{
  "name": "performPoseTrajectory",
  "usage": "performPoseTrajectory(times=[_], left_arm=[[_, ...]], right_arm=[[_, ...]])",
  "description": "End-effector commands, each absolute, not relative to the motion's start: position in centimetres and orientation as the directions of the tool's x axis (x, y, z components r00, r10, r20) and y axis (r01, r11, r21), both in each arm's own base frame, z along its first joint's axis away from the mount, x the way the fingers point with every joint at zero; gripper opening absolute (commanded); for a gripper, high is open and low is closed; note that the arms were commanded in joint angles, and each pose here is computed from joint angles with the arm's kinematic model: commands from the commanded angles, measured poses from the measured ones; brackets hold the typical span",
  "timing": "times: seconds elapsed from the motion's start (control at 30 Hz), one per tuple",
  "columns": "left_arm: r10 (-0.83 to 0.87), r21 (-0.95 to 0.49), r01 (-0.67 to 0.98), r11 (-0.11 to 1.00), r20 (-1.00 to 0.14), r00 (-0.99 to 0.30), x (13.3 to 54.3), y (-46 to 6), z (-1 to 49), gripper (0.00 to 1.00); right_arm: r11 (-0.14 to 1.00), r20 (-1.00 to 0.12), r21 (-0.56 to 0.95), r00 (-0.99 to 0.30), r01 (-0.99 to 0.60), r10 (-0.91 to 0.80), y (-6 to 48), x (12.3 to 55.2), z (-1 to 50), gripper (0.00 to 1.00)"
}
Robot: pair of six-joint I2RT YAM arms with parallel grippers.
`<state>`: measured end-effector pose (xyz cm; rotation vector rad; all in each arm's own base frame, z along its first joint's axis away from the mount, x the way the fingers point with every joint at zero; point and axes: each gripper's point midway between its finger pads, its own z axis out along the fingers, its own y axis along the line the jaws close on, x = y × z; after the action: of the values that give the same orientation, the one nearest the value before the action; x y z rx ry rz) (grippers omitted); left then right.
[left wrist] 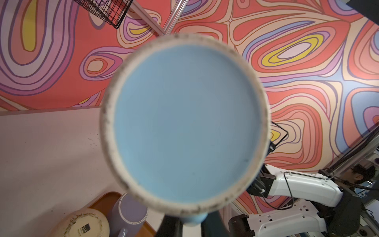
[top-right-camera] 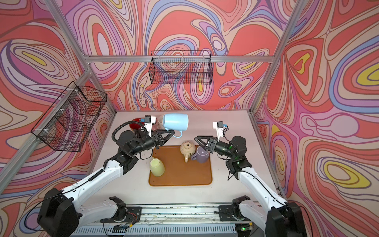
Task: Turn the mug right side up
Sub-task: Place the mug at the top-center of the table.
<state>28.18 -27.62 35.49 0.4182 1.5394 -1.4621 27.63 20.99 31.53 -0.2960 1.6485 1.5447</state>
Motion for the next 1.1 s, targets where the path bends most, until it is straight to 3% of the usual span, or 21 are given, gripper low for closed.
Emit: performPoseTrajectory(times=[0.0, 0.23, 0.87, 1.07], left_arm=[[-0.46, -0.45, 0.887, 0.103, -0.812, -0.358, 26.2, -26.8, 42.8, 0.0], [-0.484, -0.449, 0.891, 0.066, -0.795, -0.365, 26.6, -27.1, 43.6, 0.0], [-0.484, -0.463, 0.886, 0.025, -0.781, -0.395, 27.3, -27.8, 43.2, 0.0], [-0.477, -0.475, 0.88, 0.016, -0.777, -0.411, 27.4, -28.1, 42.5, 0.0]], right_arm=[[0.107, -0.715, 0.66, -0.578, -0.743, 0.394, 21.2, 27.0, 34.7, 0.64], [0.027, -0.712, 0.633, -0.568, -0.774, 0.413, 22.5, 28.0, 36.3, 0.64], [-0.026, -0.751, 0.57, -0.534, -0.821, 0.388, 27.9, 29.5, 39.4, 0.54], [-0.047, -0.745, 0.566, -0.535, -0.823, 0.398, 28.2, 29.7, 40.0, 0.41]])
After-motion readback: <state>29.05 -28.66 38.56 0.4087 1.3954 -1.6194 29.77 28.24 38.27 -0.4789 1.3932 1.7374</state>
